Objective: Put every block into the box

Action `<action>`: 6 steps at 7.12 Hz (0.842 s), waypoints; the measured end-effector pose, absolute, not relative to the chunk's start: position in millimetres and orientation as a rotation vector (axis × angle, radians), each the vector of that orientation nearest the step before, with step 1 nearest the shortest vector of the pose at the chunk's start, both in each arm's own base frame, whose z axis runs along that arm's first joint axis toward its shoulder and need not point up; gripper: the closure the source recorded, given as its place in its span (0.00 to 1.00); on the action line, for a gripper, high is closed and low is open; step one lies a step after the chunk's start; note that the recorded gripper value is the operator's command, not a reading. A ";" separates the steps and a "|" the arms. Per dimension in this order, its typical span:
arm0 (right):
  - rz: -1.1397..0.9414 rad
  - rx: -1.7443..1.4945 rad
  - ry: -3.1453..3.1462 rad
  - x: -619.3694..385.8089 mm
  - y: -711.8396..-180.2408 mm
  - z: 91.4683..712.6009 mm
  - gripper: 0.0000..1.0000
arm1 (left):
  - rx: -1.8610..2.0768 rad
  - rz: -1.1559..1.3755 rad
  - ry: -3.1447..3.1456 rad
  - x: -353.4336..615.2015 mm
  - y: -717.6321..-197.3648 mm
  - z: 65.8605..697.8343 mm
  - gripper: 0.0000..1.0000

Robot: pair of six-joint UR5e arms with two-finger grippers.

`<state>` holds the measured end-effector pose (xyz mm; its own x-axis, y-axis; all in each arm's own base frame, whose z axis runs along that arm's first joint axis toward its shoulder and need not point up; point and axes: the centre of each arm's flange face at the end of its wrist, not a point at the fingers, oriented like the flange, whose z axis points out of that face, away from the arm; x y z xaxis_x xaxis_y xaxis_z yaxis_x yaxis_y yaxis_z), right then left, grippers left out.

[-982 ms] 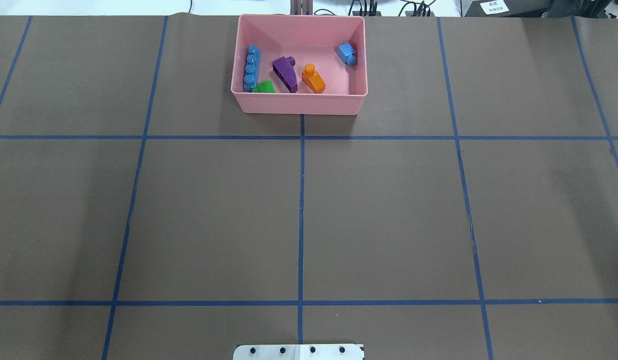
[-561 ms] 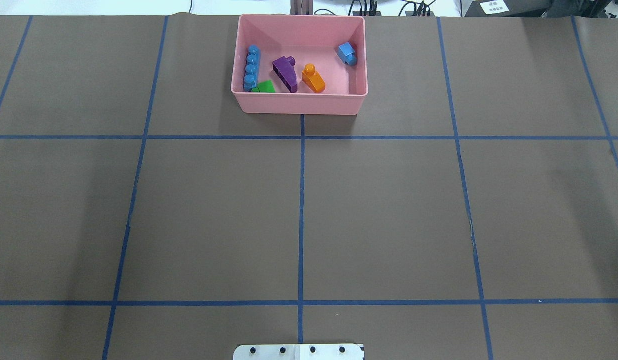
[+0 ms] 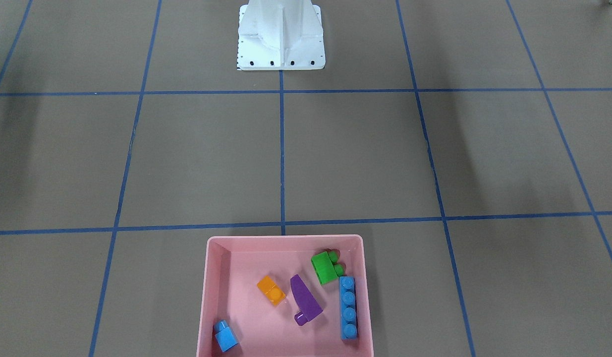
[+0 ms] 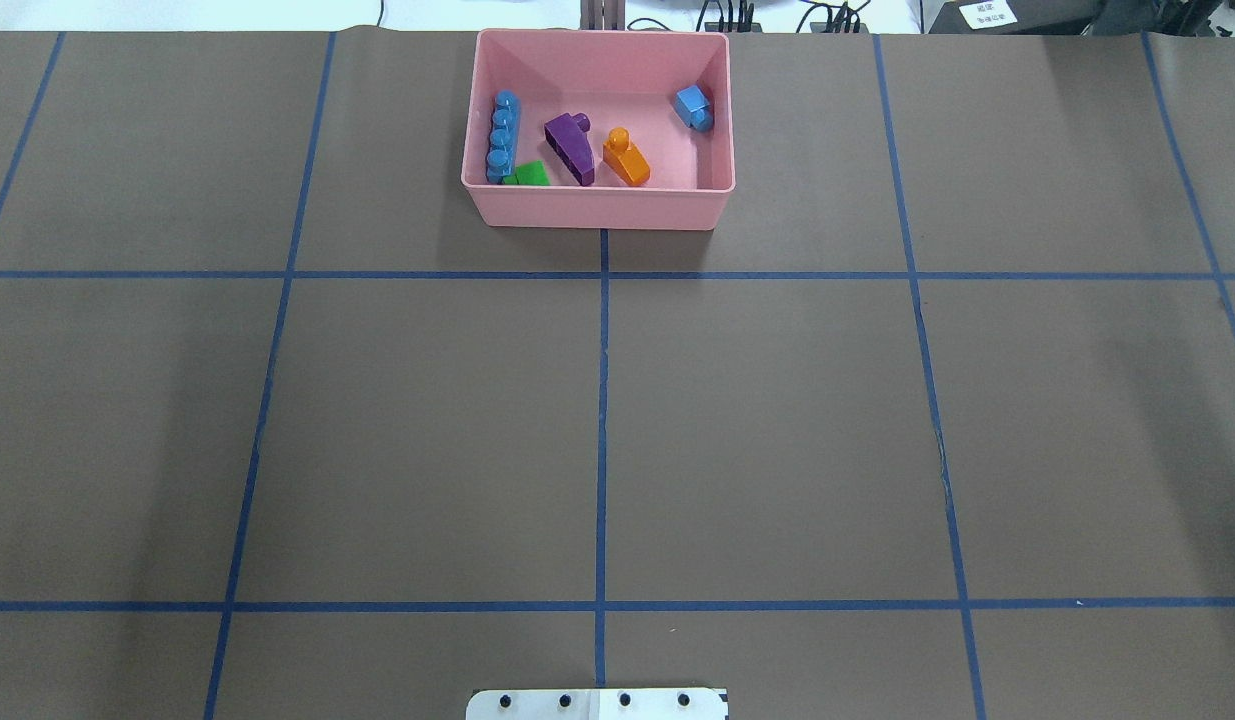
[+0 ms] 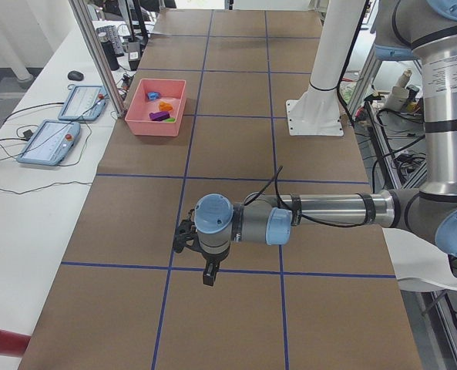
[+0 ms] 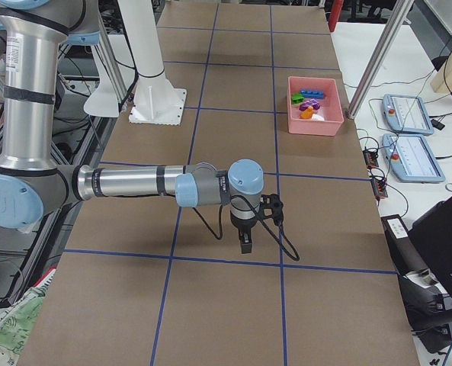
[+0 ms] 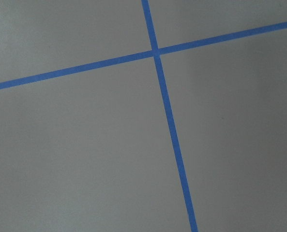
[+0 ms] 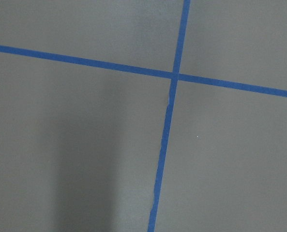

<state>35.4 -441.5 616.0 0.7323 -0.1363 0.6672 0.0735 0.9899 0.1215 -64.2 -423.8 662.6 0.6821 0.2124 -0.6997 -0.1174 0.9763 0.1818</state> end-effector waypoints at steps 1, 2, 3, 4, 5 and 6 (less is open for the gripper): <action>-0.117 0.089 -0.743 35.1 -441.4 615.8 0.00 | 0.125 0.185 0.799 -64.2 -424.0 663.0 0.00; -0.117 0.089 -0.749 34.5 -441.6 615.2 0.00 | 0.125 0.185 0.799 -64.3 -424.0 663.3 0.00; -0.118 0.088 -0.755 34.0 -441.6 614.8 0.00 | 0.124 0.185 0.799 -64.3 -423.8 663.8 0.00; -0.118 0.088 -0.757 33.5 -441.6 614.6 0.00 | 0.121 0.184 0.798 -64.3 -423.4 665.0 0.00; -0.120 0.088 -0.758 32.8 -441.9 614.4 0.00 | 0.120 0.183 0.798 -64.4 -423.1 665.7 0.00; -0.121 0.088 -0.758 32.0 -442.0 614.3 0.00 | 0.120 0.183 0.798 -64.3 -423.1 665.5 0.00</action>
<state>32.0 -442.0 614.3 0.7199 -0.1410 0.6796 0.0777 0.9894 0.1230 -64.3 -423.1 665.5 0.6832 0.2083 -0.6999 -0.1176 0.9773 0.1760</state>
